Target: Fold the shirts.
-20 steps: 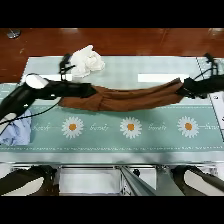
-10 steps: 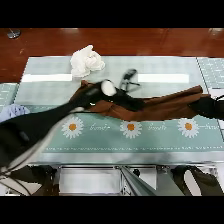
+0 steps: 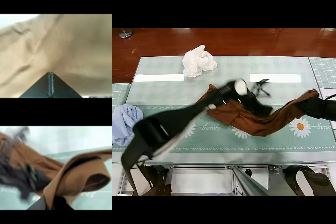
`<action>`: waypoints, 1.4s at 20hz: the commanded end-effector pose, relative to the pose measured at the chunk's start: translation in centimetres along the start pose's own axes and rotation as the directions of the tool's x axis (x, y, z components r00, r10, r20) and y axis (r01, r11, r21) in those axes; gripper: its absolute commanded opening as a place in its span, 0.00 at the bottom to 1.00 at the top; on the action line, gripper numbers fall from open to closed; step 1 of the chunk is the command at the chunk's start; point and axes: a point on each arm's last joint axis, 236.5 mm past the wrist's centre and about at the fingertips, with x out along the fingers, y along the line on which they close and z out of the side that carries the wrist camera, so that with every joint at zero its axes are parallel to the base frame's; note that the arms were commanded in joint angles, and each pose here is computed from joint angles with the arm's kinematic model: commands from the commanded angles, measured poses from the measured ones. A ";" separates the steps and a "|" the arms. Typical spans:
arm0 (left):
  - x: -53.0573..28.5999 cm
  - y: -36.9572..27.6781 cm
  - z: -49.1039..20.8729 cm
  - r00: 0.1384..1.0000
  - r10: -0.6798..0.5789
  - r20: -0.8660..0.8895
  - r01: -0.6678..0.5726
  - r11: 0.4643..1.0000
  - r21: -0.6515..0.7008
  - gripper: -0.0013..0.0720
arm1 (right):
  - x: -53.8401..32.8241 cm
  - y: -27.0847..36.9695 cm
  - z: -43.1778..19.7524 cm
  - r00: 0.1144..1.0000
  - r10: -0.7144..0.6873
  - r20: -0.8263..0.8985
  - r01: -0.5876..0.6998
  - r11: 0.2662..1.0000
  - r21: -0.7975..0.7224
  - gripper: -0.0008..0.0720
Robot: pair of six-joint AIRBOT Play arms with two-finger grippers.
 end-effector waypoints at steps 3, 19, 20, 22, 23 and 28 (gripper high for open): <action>-18.9 9.8 3.4 0.967 0.232 0.103 -0.223 0.970 -0.095 0.05 | 4.4 5.8 0.2 0.988 0.117 -0.100 -0.124 0.989 -0.074 0.05; -35.1 15.1 -18.3 0.678 0.531 0.508 -0.292 0.829 -0.477 0.05 | 29.4 24.8 -1.8 0.870 0.179 -0.460 -0.320 0.914 -0.249 0.17; -34.4 15.9 -18.4 0.681 0.532 0.503 -0.278 0.824 -0.493 0.05 | 30.0 25.0 -2.6 0.861 0.174 -0.479 -0.325 0.911 -0.254 0.66; -34.0 17.3 -18.3 0.673 0.546 0.499 -0.273 0.810 -0.518 0.05 | 29.2 23.8 -2.8 0.840 0.137 -0.525 -0.337 0.891 -0.305 0.87; -34.0 17.7 -18.1 0.670 0.550 0.498 -0.271 0.807 -0.525 0.05 | 27.7 22.5 -1.8 0.832 0.107 -0.545 -0.322 0.893 -0.315 0.87; -34.0 18.4 -17.8 0.662 0.559 0.499 -0.270 0.800 -0.536 0.05 | 13.3 12.4 9.9 0.929 -0.085 -0.361 -0.067 0.919 -0.390 0.87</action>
